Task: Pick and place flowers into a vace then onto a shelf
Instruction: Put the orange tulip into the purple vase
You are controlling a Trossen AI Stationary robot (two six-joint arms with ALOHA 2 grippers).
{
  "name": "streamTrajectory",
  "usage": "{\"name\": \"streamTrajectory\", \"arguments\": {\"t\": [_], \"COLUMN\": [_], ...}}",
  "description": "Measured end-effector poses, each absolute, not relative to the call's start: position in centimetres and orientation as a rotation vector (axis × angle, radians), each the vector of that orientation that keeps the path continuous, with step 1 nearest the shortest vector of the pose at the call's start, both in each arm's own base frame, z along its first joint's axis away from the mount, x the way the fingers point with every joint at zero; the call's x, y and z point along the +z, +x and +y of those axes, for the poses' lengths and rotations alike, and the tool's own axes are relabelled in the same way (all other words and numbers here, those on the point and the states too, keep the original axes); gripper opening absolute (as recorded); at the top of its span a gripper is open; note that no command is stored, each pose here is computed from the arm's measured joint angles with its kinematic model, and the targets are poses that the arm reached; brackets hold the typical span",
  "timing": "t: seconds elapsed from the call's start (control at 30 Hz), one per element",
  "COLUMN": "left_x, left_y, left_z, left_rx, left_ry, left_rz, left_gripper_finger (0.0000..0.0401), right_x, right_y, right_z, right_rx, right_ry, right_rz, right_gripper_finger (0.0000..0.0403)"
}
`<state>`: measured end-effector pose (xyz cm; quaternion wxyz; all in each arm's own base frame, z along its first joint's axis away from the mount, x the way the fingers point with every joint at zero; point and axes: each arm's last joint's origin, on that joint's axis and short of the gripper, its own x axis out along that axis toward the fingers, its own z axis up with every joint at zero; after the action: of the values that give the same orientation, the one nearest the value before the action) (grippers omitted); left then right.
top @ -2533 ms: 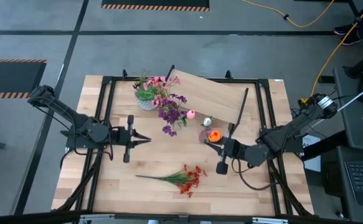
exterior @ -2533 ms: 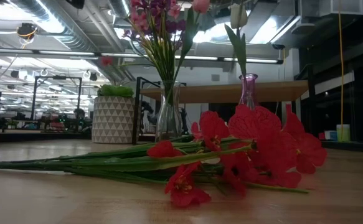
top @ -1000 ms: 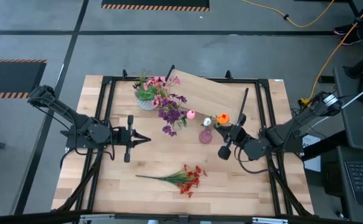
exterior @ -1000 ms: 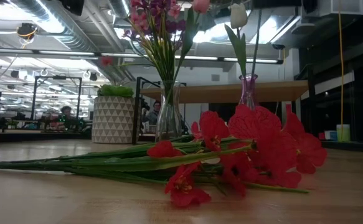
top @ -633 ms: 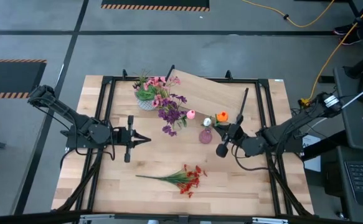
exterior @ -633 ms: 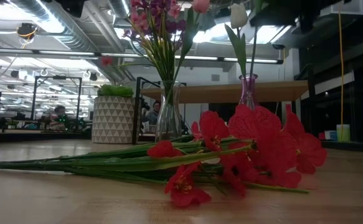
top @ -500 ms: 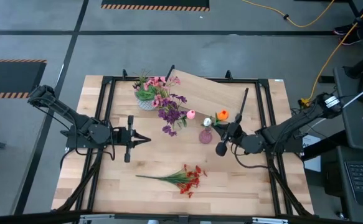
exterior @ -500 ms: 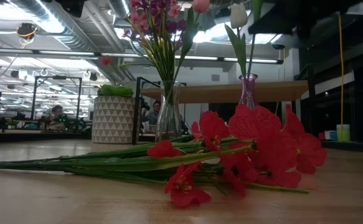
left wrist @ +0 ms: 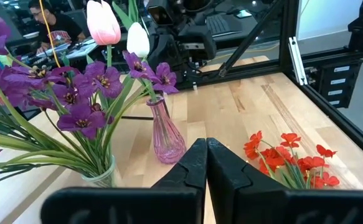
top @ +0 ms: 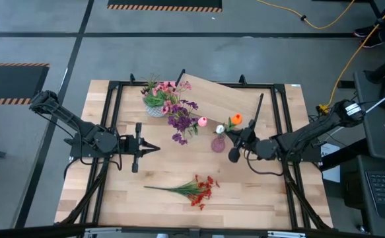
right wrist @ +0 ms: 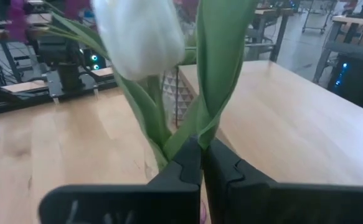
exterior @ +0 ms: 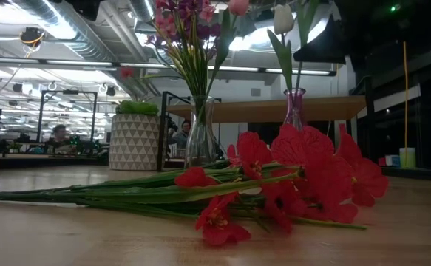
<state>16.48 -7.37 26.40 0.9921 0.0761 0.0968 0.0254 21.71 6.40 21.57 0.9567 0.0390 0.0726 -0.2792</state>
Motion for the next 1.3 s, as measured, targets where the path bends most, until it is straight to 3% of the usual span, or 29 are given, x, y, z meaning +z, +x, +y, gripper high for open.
{"name": "streamTrajectory", "arguments": {"t": [0.53, 0.87, 1.3], "left_x": [26.4, 26.3, 26.3], "left_y": [16.5, 16.5, 16.5], "left_z": [-7.4, -7.4, -7.4], "left_rx": [0.05, 0.05, 0.05], "left_ry": [0.156, 0.157, 0.157], "left_rz": [0.199, 0.201, 0.201], "left_gripper_finger": [0.0003, 0.0003, 0.0002], "right_x": [20.6, 20.5, 20.3], "right_y": [22.5, 22.5, 22.4], "right_z": [5.6, 5.5, 5.5], "right_rx": [-0.533, -0.533, -0.536], "right_ry": [0.118, 0.112, 0.101], "right_rz": [0.16, 0.166, 0.186], "right_gripper_finger": [0.0007, 0.0065, 0.0172]}}
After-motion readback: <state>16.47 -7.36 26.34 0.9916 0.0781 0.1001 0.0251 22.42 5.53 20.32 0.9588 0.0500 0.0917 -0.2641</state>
